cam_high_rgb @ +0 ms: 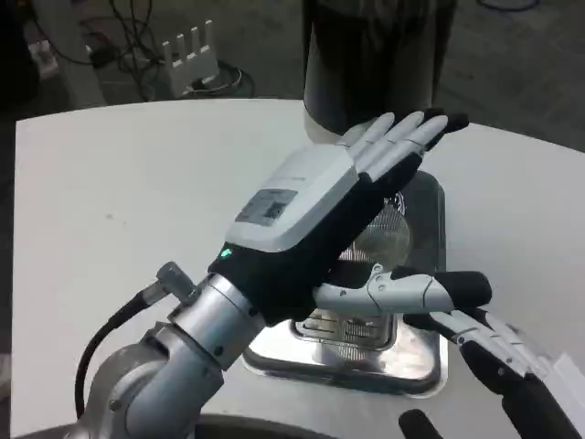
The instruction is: Grasp the cup under the faucet to collect the drink, then remove the cup.
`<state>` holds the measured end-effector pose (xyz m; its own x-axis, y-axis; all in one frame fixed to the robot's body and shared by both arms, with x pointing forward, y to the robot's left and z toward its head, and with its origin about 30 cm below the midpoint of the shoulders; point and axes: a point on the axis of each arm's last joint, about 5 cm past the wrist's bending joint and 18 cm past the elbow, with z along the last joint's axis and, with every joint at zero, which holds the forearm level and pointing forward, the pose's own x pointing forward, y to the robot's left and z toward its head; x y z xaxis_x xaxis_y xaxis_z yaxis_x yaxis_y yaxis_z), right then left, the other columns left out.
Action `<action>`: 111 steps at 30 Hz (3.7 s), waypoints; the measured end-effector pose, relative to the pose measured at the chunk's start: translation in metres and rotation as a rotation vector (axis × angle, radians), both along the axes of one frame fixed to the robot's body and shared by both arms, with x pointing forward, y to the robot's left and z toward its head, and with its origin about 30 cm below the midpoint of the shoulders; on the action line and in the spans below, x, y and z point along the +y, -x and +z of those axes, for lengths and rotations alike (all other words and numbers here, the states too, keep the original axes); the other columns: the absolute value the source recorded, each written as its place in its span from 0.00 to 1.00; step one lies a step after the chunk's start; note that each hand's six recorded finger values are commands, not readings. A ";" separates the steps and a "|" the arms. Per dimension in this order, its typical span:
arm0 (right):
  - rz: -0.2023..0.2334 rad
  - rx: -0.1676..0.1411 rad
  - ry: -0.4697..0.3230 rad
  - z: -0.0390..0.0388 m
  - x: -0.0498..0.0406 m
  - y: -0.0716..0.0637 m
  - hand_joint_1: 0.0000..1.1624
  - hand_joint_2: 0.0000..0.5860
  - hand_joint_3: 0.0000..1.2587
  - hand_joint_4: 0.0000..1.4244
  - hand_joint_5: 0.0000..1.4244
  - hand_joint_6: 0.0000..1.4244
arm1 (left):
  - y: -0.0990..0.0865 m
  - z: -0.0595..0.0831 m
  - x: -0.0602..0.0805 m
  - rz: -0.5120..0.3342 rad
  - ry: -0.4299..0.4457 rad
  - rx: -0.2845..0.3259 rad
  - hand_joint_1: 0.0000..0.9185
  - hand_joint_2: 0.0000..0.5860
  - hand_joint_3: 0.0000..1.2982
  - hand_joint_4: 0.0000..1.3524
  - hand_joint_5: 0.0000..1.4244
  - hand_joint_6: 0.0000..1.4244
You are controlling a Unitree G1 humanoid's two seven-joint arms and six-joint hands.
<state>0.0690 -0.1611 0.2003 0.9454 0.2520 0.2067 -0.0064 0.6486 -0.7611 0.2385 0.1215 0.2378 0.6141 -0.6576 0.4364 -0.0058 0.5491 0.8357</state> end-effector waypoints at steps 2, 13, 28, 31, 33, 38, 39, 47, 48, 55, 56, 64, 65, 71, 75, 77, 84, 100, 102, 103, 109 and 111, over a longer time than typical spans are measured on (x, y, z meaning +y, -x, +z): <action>0.000 0.000 0.000 0.0000 0.0000 0.000 0.45 0.78 0.15 0.08 0.03 0.00 | -0.001 -0.001 0.000 -0.016 0.013 0.010 0.00 0.13 0.04 0.00 0.00 0.00; 0.004 0.033 -0.056 -0.0045 -0.0009 -0.002 0.45 0.78 0.15 0.09 0.03 0.00 | -0.001 -0.004 0.002 -0.028 0.038 0.020 0.00 0.14 0.04 0.00 0.00 0.00; -0.127 0.070 -0.432 -0.0539 0.0018 -0.023 0.64 0.37 0.10 0.10 0.07 0.05 | 0.001 -0.004 0.003 -0.023 0.039 0.020 0.00 0.12 0.02 0.00 0.00 0.00; -0.104 0.074 -0.473 -0.0587 0.0071 -0.031 0.66 0.34 0.10 0.10 0.08 0.06 | 0.001 -0.005 0.003 -0.022 0.036 0.019 0.00 0.12 0.01 0.00 0.00 0.00; -0.102 0.077 -0.501 -0.0634 0.0124 -0.036 0.66 0.33 0.10 0.10 0.09 0.07 | 0.001 -0.005 0.003 -0.022 0.036 0.018 0.00 0.11 0.01 0.00 0.00 0.00; -0.136 0.018 -0.629 -0.0740 0.0290 -0.046 0.69 0.31 0.07 0.08 0.09 0.07 | 0.001 -0.004 0.003 -0.024 0.035 0.018 0.00 0.07 0.01 0.00 0.00 0.00; -0.138 0.018 -0.635 -0.0749 0.0304 -0.048 0.70 0.30 0.07 0.08 0.08 0.08 | 0.001 -0.004 0.003 -0.024 0.034 0.018 0.00 0.07 0.01 0.00 0.00 0.00; -0.179 0.033 -0.704 -0.0832 0.0372 -0.065 0.72 0.27 0.06 0.07 0.08 0.08 | 0.001 -0.004 0.003 -0.024 0.033 0.015 0.00 0.05 0.01 0.00 0.00 0.00; -0.193 0.046 -0.715 -0.0856 0.0377 -0.066 0.72 0.27 0.06 0.07 0.08 0.09 | 0.001 -0.004 0.003 -0.024 0.033 0.015 0.00 0.05 0.01 0.00 0.00 0.00; -0.207 0.000 -0.748 -0.0787 0.0487 -0.095 0.73 0.26 0.07 0.07 0.08 0.09 | 0.000 -0.005 0.003 -0.024 0.031 0.020 0.00 0.04 0.00 0.00 0.00 0.00; -0.196 -0.010 -0.752 -0.0761 0.0512 -0.098 0.73 0.26 0.07 0.07 0.08 0.09 | 0.000 -0.004 0.002 -0.026 0.031 0.019 0.00 0.04 0.00 0.00 0.00 0.00; -0.204 -0.007 -0.772 -0.0751 0.0576 -0.110 0.73 0.25 0.07 0.08 0.08 0.09 | -0.002 -0.003 0.001 -0.028 0.028 0.015 0.00 0.04 0.01 0.00 0.00 0.00; -0.205 -0.006 -0.773 -0.0753 0.0580 -0.111 0.73 0.25 0.07 0.08 0.08 0.10 | -0.002 -0.003 0.001 -0.028 0.027 0.015 0.00 0.04 0.01 0.00 0.00 0.00; -0.198 0.014 -0.782 -0.0748 0.0629 -0.123 0.73 0.25 0.08 0.10 0.10 0.10 | -0.003 -0.001 0.002 -0.026 0.020 0.010 0.00 0.03 0.01 0.00 0.00 0.00; -0.198 0.008 -0.777 -0.0725 0.0652 -0.131 0.73 0.25 0.08 0.10 0.10 0.10 | -0.004 0.000 0.003 -0.022 0.012 0.005 0.00 0.03 0.01 0.00 0.00 0.00; -0.197 0.006 -0.774 -0.0709 0.0661 -0.133 0.74 0.26 0.08 0.10 0.10 0.11 | -0.004 0.001 0.003 -0.018 0.004 -0.001 0.00 0.03 0.01 0.00 0.00 0.00; -0.220 -0.015 -0.755 -0.0667 0.0685 -0.138 0.76 0.26 0.09 0.11 0.11 0.11 | -0.006 0.004 0.002 0.004 -0.033 -0.020 0.00 0.03 0.01 0.00 0.00 0.00; -0.239 -0.010 -0.700 -0.0692 0.0761 -0.157 0.81 0.23 0.10 0.11 0.12 0.13 | -0.009 0.006 0.001 0.020 -0.061 -0.028 0.00 0.02 0.02 0.00 0.00 0.00; -0.245 -0.017 -0.701 -0.0701 0.0767 -0.158 0.81 0.23 0.10 0.11 0.12 0.13 | -0.009 0.006 0.001 0.020 -0.062 -0.027 0.00 0.02 0.02 0.00 0.00 0.00; -0.246 -0.020 -0.702 -0.0697 0.0770 -0.160 0.81 0.23 0.10 0.12 0.12 0.13 | -0.009 0.006 0.001 0.021 -0.062 -0.027 0.00 0.02 0.03 0.00 0.00 0.00; -0.238 -0.028 -0.701 -0.0658 0.0806 -0.168 0.80 0.23 0.10 0.12 0.12 0.14 | -0.010 0.007 0.001 0.024 -0.061 -0.028 0.00 0.01 0.03 0.00 0.00 0.00; -0.236 -0.037 -0.706 -0.0631 0.0826 -0.171 0.80 0.23 0.10 0.12 0.12 0.15 | -0.010 0.007 0.001 0.024 -0.063 -0.028 0.00 0.01 0.03 0.00 0.00 0.00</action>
